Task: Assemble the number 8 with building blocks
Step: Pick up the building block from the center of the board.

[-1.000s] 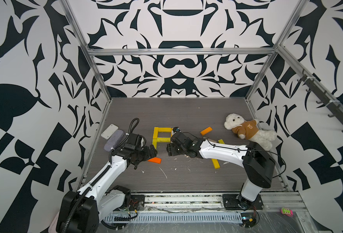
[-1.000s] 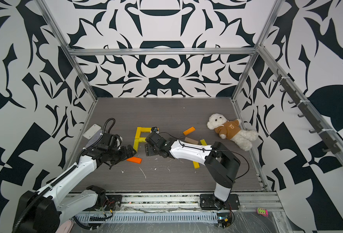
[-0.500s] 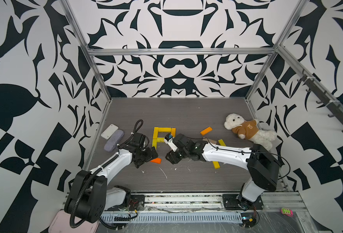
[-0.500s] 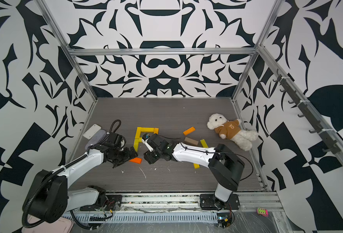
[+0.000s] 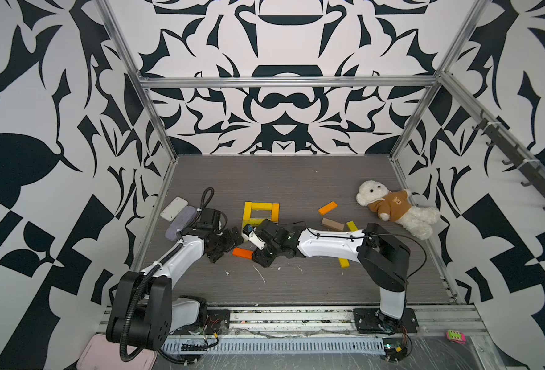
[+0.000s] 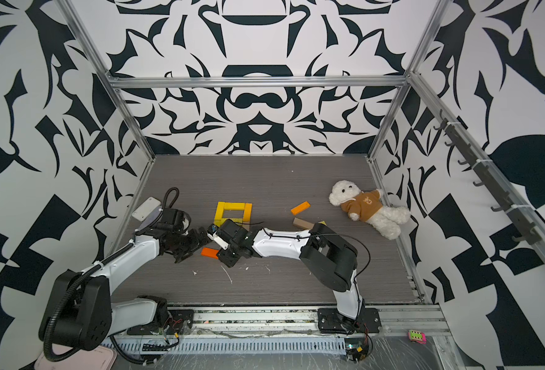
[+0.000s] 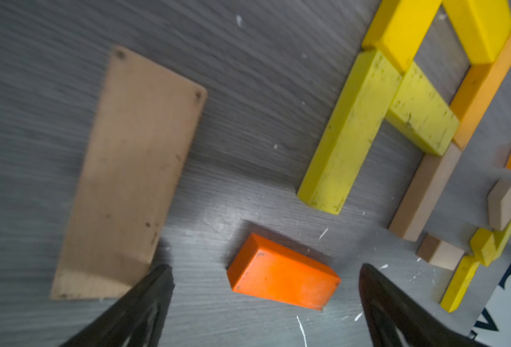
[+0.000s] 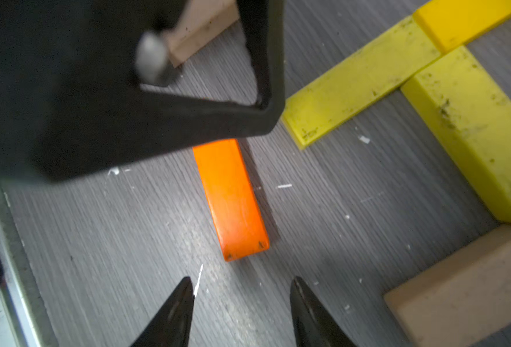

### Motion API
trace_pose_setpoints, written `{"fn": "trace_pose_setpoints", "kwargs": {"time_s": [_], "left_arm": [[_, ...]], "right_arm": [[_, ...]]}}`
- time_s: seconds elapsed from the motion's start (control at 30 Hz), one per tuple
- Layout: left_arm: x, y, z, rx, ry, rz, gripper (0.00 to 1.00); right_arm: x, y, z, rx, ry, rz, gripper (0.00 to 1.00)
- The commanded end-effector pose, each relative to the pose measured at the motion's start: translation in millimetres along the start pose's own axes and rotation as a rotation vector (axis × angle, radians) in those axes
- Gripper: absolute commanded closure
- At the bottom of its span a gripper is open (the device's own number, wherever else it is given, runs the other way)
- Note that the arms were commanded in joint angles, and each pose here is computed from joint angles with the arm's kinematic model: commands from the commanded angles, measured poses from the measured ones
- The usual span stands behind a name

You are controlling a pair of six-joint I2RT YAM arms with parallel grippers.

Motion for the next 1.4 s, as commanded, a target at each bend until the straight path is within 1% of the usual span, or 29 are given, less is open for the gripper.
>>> {"fn": "trace_pose_setpoints", "kwargs": {"time_s": [0.0, 0.1, 0.2, 0.43, 0.67, 0.87, 1.07, 1.17, 1.37], "left_arm": [[-7.2, -0.6, 10.7, -0.05, -0.026, -0.056, 0.01], [-11.1, 4.6, 18.4, -0.104, -0.042, -0.108, 0.01], [-16.1, 7.1, 24.1, -0.127, -0.063, -0.134, 0.01], [-22.6, 6.0, 28.2, -0.126, -0.081, -0.158, 0.01], [-25.9, 3.1, 28.9, -0.121, -0.089, -0.173, 0.01], [-28.3, 4.3, 31.3, -0.128, -0.096, -0.173, 0.01], [-29.2, 4.2, 32.5, -0.121, -0.101, -0.176, 0.01], [-29.5, 3.4, 32.4, -0.093, -0.1, -0.179, 0.01], [-28.4, -1.2, 30.1, -0.052, -0.072, -0.21, 0.01]], "right_arm": [[-3.4, 8.1, 21.1, -0.058, -0.04, -0.011, 0.46], [3.8, 13.3, 25.2, -0.092, -0.027, -0.008, 0.48], [10.6, 17.8, 27.3, -0.122, -0.011, -0.001, 0.5], [20.7, 23.5, 25.6, -0.158, 0.031, 0.024, 0.54], [29.6, 24.7, 20.0, -0.171, 0.063, 0.02, 0.55], [34.3, 26.6, 21.7, -0.191, 0.067, 0.015, 0.61], [29.5, 27.4, 17.8, -0.238, 0.087, 0.002, 0.72], [20.1, 26.6, 15.7, -0.246, 0.08, -0.003, 0.74], [0.3, 22.6, 6.1, -0.274, 0.086, -0.01, 0.76]]}}
Point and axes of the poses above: each gripper's point midway between its finger pads, its own x axis out along the fingers, its own y axis along the line the jaws close on, z = x × y, the point moved 4 cm from there along -x, back along the fingers, and after that the axes turned 8 degrees about x, right-handed, at the moved point
